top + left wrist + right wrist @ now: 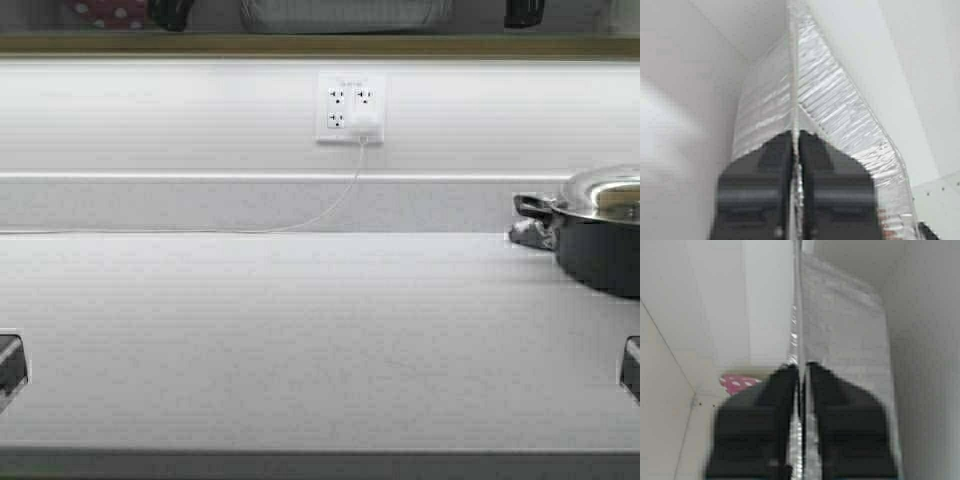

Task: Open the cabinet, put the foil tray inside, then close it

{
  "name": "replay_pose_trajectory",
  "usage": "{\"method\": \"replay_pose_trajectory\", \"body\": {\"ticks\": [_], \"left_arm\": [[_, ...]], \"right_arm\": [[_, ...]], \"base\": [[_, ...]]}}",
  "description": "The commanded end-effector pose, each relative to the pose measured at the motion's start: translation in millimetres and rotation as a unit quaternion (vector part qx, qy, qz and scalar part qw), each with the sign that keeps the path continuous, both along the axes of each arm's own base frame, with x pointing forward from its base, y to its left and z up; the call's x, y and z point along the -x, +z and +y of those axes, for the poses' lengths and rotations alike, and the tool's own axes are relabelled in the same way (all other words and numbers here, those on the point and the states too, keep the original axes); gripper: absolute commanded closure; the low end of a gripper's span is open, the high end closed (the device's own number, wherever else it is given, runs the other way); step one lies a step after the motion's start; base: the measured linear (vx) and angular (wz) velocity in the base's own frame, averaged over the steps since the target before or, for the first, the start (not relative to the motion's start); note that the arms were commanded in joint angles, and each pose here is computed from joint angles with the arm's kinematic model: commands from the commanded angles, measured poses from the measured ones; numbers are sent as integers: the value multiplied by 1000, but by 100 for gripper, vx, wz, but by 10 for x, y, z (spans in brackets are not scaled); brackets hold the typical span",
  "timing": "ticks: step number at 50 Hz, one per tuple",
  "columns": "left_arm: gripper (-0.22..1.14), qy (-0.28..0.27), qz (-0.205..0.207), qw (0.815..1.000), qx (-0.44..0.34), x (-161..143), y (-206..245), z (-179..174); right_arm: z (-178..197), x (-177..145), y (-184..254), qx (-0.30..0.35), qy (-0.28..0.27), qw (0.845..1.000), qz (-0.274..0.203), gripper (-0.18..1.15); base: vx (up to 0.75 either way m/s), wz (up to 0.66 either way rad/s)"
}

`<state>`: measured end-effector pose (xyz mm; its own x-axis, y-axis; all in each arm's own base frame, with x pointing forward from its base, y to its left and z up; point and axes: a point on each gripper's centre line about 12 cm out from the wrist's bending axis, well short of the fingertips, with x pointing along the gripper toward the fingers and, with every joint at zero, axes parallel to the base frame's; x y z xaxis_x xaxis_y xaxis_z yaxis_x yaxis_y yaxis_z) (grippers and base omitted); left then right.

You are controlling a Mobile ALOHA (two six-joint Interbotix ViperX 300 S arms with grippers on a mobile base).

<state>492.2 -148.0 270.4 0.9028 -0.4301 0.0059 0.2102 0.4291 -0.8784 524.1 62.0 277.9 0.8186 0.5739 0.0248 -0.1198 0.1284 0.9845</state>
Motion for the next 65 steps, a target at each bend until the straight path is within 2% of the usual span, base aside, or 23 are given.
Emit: {"method": "replay_pose_trajectory", "body": {"ticks": [1,5,17,23,27,29,31,34,36,37,39,42,44,46,47,50,55,65], "left_arm": [[3,31,-22,999,18,-2,204,260],[-10,41,-23,999,20,-9,210,355],[-9,59,-33,997,23,2,270,562],[-7,51,-51,997,20,120,310,584],[4,38,-70,997,-11,238,341,560],[18,34,-78,996,-37,312,360,550],[40,32,-85,994,-65,395,383,542],[82,31,-94,988,-115,530,394,522],[104,33,-104,982,-154,624,419,508],[109,33,-109,978,-177,663,424,495],[106,30,-119,966,-226,757,454,439],[89,26,-117,945,-305,888,462,360],[79,16,-118,929,-350,974,455,278],[78,7,-121,916,-382,1058,448,207],[79,3,-124,911,-393,1097,445,171],[84,0,-121,912,-393,1203,417,120],[86,0,-102,919,-382,1346,306,117],[86,-9,-74,918,-389,1518,63,188]], "right_arm": [[-107,-19,221,1,-14,1000,-24,11],[-156,-40,229,5,-26,999,-22,11],[-252,-27,279,8,-35,999,-28,11],[-204,33,346,14,-13,999,-49,14],[-157,134,442,63,3,994,-86,30],[-139,217,473,104,-2,989,-102,48],[-88,323,498,152,-13,982,-115,71],[-37,507,524,239,-42,961,-130,102],[37,636,549,305,-62,940,-136,107],[84,712,565,339,-70,928,-139,105],[168,859,595,411,-86,897,-140,97],[346,1081,592,511,-96,844,-132,84],[462,1196,555,567,-90,809,-127,82],[583,1272,526,601,-78,784,-132,85],[628,1304,521,607,-72,780,-135,87],[673,1360,511,602,-66,784,-137,90],[665,1434,429,579,-62,804,-120,90],[616,1564,381,578,-60,806,-114,90]], "base": [[1,1],[1,0],[0,0],[0,0],[0,0],[0,0],[0,0],[0,0],[0,0],[0,0],[0,0],[0,0],[0,0],[0,0],[0,0],[0,0],[-2,1],[-4,0]]}}
